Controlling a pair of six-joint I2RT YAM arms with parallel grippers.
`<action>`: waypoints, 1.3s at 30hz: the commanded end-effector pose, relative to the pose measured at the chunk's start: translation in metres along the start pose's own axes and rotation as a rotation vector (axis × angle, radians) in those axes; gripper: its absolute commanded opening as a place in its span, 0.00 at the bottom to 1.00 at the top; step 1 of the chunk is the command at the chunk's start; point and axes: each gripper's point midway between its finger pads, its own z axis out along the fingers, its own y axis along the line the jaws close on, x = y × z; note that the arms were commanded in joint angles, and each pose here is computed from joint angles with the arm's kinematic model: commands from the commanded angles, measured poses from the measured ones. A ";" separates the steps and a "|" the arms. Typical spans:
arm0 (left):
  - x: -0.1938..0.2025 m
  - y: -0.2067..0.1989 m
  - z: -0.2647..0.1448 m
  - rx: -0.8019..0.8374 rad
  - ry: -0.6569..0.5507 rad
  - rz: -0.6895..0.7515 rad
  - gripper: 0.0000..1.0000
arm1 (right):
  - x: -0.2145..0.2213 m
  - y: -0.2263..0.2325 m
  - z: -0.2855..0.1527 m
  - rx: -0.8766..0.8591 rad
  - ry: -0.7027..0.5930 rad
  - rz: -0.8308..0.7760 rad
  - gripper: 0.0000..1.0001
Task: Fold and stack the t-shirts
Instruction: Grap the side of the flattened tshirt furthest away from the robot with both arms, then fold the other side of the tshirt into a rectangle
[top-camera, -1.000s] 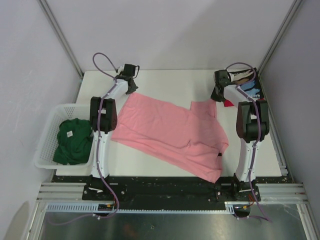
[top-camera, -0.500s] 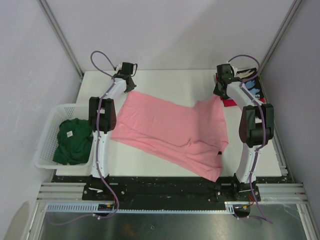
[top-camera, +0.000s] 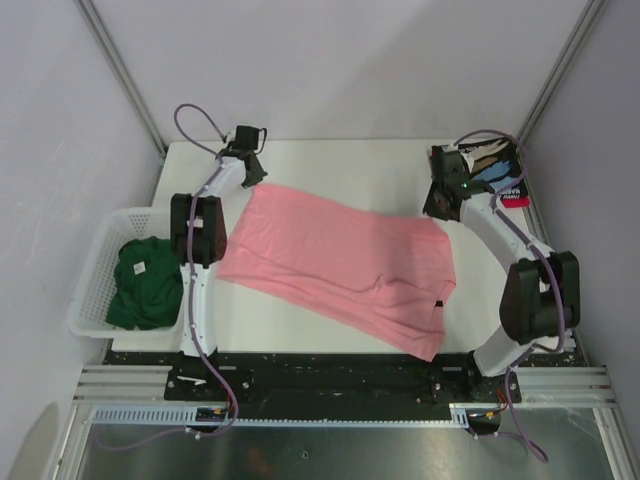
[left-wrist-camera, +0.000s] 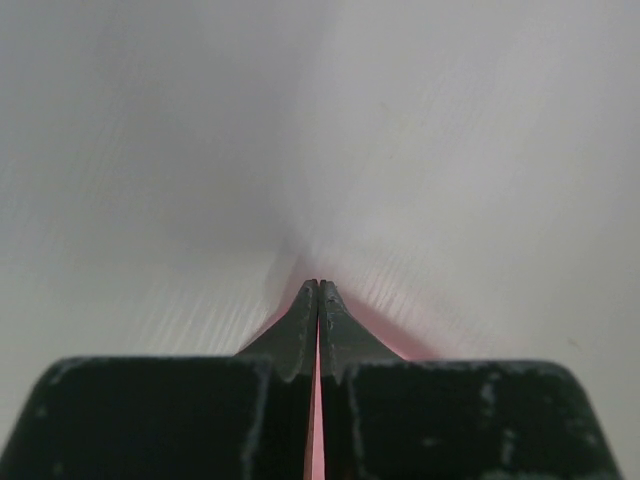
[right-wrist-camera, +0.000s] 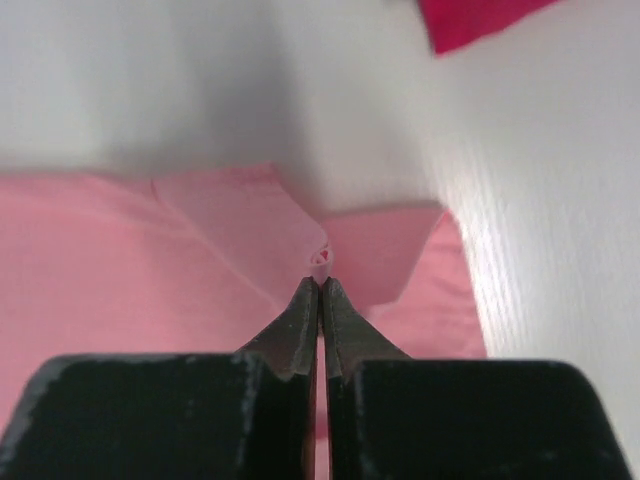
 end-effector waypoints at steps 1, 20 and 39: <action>-0.035 -0.003 -0.039 0.067 -0.078 -0.015 0.00 | 0.029 0.008 -0.036 -0.068 0.028 0.028 0.00; 0.004 0.041 -0.063 0.035 -0.040 -0.079 0.00 | 0.149 0.006 -0.101 -0.152 0.117 0.004 0.00; -0.005 0.065 -0.095 0.037 -0.077 -0.100 0.00 | 0.148 -0.003 -0.131 -0.180 0.089 0.013 0.00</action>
